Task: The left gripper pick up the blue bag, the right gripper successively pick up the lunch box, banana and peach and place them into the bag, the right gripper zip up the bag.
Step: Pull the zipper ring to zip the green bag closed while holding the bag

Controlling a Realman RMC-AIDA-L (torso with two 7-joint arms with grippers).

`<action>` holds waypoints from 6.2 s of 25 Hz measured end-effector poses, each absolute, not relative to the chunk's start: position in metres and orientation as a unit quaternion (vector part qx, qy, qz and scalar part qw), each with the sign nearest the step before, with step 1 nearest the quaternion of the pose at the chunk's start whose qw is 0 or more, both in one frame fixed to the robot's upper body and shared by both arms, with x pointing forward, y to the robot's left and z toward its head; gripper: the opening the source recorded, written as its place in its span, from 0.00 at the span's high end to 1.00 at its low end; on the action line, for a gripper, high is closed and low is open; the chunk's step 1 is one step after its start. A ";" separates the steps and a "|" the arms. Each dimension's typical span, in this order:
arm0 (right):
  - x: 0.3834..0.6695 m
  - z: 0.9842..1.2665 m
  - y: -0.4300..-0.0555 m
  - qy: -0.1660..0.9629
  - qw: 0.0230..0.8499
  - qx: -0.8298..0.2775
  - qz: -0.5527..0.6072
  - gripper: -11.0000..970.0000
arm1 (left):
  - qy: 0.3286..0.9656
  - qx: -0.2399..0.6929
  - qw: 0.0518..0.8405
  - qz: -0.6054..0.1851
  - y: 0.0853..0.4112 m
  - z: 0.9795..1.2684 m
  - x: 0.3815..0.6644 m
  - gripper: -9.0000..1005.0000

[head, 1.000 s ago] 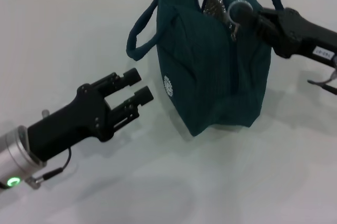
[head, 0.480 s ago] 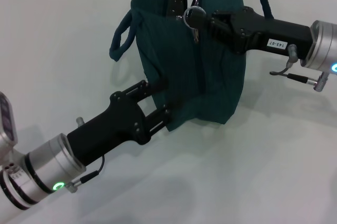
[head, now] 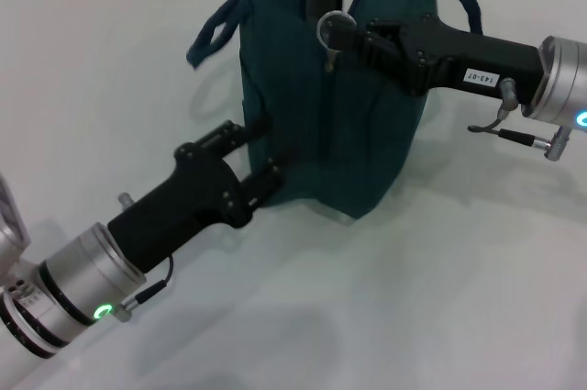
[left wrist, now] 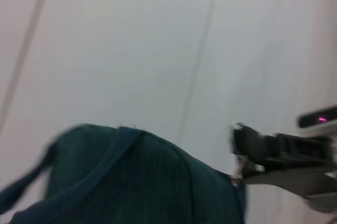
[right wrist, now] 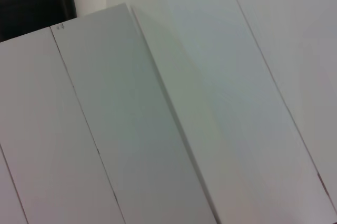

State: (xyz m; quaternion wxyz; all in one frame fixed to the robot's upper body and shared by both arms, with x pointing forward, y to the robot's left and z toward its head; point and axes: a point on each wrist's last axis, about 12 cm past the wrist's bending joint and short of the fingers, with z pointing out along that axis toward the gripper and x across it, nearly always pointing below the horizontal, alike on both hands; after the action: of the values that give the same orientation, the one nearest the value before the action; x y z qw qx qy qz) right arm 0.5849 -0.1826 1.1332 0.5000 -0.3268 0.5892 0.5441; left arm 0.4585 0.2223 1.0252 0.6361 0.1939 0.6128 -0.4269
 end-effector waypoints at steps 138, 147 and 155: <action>0.553 1.096 -0.200 0.600 0.593 -0.183 0.505 0.98 | 0.578 0.301 0.598 -0.467 0.211 1.055 0.502 0.76; 0.558 1.096 -0.203 0.605 0.600 -0.169 0.496 0.98 | 0.587 0.310 0.583 -0.468 0.206 1.046 0.493 0.94; 0.563 1.096 -0.205 0.612 0.604 -0.159 0.485 0.98 | 0.581 0.343 0.569 -0.471 0.201 1.041 0.485 0.94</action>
State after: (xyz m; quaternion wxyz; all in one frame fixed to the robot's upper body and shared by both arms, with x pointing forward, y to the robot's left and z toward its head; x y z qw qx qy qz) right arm 0.5630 -0.2051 1.0963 0.6038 -0.1592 0.6121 0.4852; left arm 0.4846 0.2010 1.0413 0.5686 0.3432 0.5805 -0.4710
